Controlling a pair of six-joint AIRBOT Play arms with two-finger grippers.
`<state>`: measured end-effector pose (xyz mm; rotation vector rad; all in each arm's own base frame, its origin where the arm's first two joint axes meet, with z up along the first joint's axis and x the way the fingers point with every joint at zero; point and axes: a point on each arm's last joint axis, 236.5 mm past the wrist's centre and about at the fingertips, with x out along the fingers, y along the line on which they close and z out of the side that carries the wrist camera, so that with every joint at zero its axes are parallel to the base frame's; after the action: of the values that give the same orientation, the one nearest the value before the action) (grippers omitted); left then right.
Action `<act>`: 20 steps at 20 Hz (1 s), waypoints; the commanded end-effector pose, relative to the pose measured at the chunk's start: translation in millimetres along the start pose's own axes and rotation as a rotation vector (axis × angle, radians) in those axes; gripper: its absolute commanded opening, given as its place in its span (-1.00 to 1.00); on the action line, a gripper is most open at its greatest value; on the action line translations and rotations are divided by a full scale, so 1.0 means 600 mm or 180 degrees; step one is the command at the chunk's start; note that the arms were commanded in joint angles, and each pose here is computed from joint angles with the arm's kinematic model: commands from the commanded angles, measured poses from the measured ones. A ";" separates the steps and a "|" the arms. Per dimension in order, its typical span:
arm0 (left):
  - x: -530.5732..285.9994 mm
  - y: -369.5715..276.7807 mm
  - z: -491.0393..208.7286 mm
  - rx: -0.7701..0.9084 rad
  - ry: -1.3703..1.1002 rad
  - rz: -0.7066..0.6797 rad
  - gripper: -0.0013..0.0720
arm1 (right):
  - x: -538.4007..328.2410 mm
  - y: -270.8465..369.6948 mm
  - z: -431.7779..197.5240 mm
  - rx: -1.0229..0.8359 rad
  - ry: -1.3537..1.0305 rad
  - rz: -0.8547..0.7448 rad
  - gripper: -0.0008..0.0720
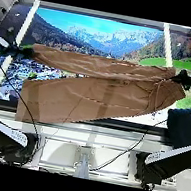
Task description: Fold the clothes and pants, and hang the long-sleeved shirts on hangers.
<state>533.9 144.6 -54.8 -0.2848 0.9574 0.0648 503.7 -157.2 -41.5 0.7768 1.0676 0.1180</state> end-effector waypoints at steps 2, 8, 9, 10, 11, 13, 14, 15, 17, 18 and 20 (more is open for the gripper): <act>-0.097 -0.046 0.168 -0.0367 -0.0837 -0.0413 -0.93 | -0.020 0.030 0.066 -0.0021 -0.0460 0.0135 -0.88; -0.165 -0.059 0.159 -0.0665 -0.0565 -0.0803 -0.93 | -0.029 0.022 0.094 0.0031 -0.0666 0.0042 -0.88; -0.165 -0.064 0.120 -0.0650 -0.0248 -0.0886 -0.93 | -0.028 0.022 0.093 0.0031 -0.0655 0.0046 -0.88; -0.166 -0.063 0.078 -0.0576 0.0081 -0.0896 -0.93 | -0.028 0.023 0.091 0.0030 -0.0644 0.0051 -0.88; -0.167 -0.059 0.042 -0.0481 0.0360 -0.0844 -0.92 | -0.028 0.023 0.090 0.0030 -0.0629 0.0054 -0.88; -0.170 -0.036 -0.015 -0.0309 0.0792 -0.0626 -0.92 | -0.027 0.024 0.087 0.0028 -0.0611 0.0061 -0.88; -0.170 -0.026 -0.028 -0.0258 0.0898 -0.0539 -0.92 | -0.027 0.024 0.087 0.0027 -0.0605 0.0061 -0.88; -0.170 -0.021 -0.034 -0.0237 0.0941 -0.0495 -0.92 | -0.027 0.024 0.086 0.0027 -0.0603 0.0062 -0.88; -0.166 -0.020 -0.037 -0.0242 0.0961 -0.0493 -0.92 | -0.027 0.024 0.086 0.0027 -0.0603 0.0061 -0.88; -0.160 -0.020 -0.040 -0.0248 0.0987 -0.0500 -0.92 | -0.027 0.024 0.086 0.0027 -0.0603 0.0061 -0.88; -0.140 -0.019 -0.053 -0.0329 0.1081 -0.0511 -0.40 | -0.027 0.024 0.086 0.0026 -0.0602 0.0061 -0.88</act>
<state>472.2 133.1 14.9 -0.4644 1.1950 -0.0877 542.0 -180.9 -8.5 0.7887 0.8820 0.0530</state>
